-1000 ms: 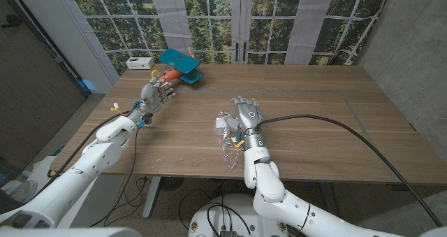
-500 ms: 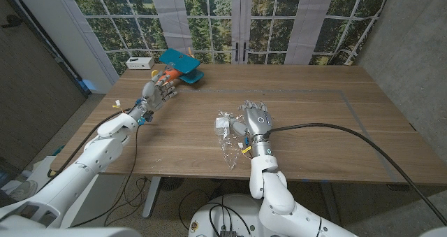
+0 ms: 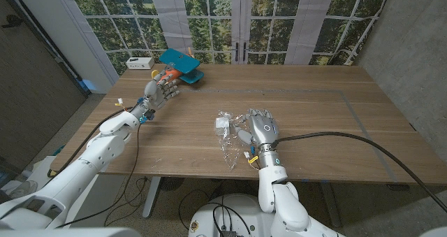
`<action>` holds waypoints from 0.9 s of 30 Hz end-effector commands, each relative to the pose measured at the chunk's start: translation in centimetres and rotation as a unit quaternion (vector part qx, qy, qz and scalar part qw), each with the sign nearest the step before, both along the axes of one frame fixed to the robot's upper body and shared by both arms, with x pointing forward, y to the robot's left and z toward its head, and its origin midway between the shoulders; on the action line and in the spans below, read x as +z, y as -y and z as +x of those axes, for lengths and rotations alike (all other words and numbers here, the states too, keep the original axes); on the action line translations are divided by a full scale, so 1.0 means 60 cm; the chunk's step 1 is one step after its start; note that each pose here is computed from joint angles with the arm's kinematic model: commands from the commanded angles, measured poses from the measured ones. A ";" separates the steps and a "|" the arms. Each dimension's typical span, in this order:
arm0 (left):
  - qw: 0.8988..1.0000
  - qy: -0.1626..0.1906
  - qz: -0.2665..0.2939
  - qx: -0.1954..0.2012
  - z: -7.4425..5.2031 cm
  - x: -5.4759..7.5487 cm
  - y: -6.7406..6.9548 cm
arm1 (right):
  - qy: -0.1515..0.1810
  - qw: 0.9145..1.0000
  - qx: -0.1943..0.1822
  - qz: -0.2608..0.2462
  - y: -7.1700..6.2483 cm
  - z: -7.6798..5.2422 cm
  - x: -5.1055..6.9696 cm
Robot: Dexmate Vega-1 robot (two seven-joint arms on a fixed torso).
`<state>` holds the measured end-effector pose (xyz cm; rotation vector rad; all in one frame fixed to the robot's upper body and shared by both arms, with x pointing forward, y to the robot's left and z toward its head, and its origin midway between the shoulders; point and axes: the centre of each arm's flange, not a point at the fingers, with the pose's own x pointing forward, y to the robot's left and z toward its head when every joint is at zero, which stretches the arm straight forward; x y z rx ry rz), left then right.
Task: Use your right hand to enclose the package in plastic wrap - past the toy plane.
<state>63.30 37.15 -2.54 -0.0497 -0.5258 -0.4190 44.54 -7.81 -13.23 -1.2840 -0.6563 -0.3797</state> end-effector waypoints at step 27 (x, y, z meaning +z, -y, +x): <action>1.000 -0.003 0.015 -0.009 -0.003 0.010 0.025 | -0.131 0.976 0.057 -0.166 0.045 -0.054 -0.032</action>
